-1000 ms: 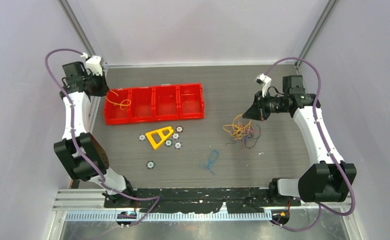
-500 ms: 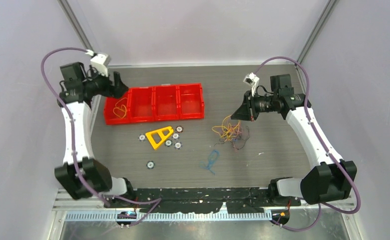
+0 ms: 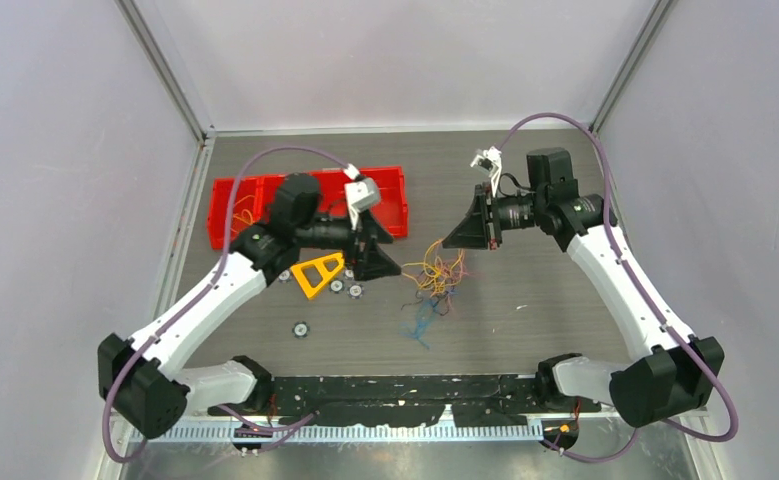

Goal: Untangle the cables

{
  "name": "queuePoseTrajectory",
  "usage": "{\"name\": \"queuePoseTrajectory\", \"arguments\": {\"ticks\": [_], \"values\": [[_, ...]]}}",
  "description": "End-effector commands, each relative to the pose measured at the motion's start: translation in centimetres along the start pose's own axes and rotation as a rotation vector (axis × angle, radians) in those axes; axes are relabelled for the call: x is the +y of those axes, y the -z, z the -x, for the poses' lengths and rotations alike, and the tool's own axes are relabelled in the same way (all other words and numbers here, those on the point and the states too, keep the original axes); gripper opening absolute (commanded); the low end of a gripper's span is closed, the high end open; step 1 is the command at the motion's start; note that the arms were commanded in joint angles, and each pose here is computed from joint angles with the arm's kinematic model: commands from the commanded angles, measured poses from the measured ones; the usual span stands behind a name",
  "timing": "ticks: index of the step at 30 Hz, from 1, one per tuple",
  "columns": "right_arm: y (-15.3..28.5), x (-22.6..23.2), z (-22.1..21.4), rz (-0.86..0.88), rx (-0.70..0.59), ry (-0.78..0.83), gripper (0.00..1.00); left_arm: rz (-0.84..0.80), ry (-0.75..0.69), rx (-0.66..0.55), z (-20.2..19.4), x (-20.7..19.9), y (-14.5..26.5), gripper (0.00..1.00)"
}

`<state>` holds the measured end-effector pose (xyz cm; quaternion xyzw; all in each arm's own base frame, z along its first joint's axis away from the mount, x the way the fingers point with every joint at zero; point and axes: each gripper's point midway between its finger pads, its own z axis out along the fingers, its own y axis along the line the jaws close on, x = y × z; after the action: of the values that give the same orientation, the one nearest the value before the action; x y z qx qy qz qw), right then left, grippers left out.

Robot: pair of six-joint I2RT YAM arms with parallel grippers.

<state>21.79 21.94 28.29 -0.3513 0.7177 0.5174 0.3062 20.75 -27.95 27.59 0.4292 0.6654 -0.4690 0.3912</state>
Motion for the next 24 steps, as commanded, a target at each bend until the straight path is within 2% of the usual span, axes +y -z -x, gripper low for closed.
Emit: {"name": "queuePoseTrajectory", "arguments": {"ticks": [1,7,9,11,14,15,16,21,24], "values": [[-0.1,3.2,1.5,0.091,-0.039,0.066,0.05,-0.017,-0.042,-0.022,0.8,-0.7,-3.4,0.79],[0.2,4.9,2.3,0.130,-0.058,0.089,0.05,-0.023,-0.083,0.070,-3.3,0.8,-5.2,0.75],[0.3,5.5,2.6,0.146,-0.066,0.085,0.05,-0.029,-0.076,0.089,-4.2,1.2,-5.7,0.68],[0.4,5.8,2.7,0.147,-0.068,0.083,0.05,-0.058,-0.047,0.100,-4.4,0.9,-5.9,0.49],[0.9,5.5,2.6,0.124,-0.073,0.093,0.05,-0.080,-0.019,0.143,-5.2,0.2,-5.3,0.25],[1.0,5.3,2.4,0.115,-0.070,0.101,0.05,-0.069,-0.019,0.154,-5.4,0.2,-4.8,0.10],[1.4,4.6,2.5,0.080,-0.077,0.100,0.05,-0.051,-0.013,0.166,-5.7,0.5,-4.2,0.01],[4.5,-1.0,2.0,-0.182,-0.061,0.106,0.05,0.137,0.072,0.143,-6.2,4.4,1.2,0.00],[8.8,-5.8,1.5,-0.412,-0.053,0.075,0.05,0.314,0.076,0.158,-6.9,7.5,5.7,0.00]]}}
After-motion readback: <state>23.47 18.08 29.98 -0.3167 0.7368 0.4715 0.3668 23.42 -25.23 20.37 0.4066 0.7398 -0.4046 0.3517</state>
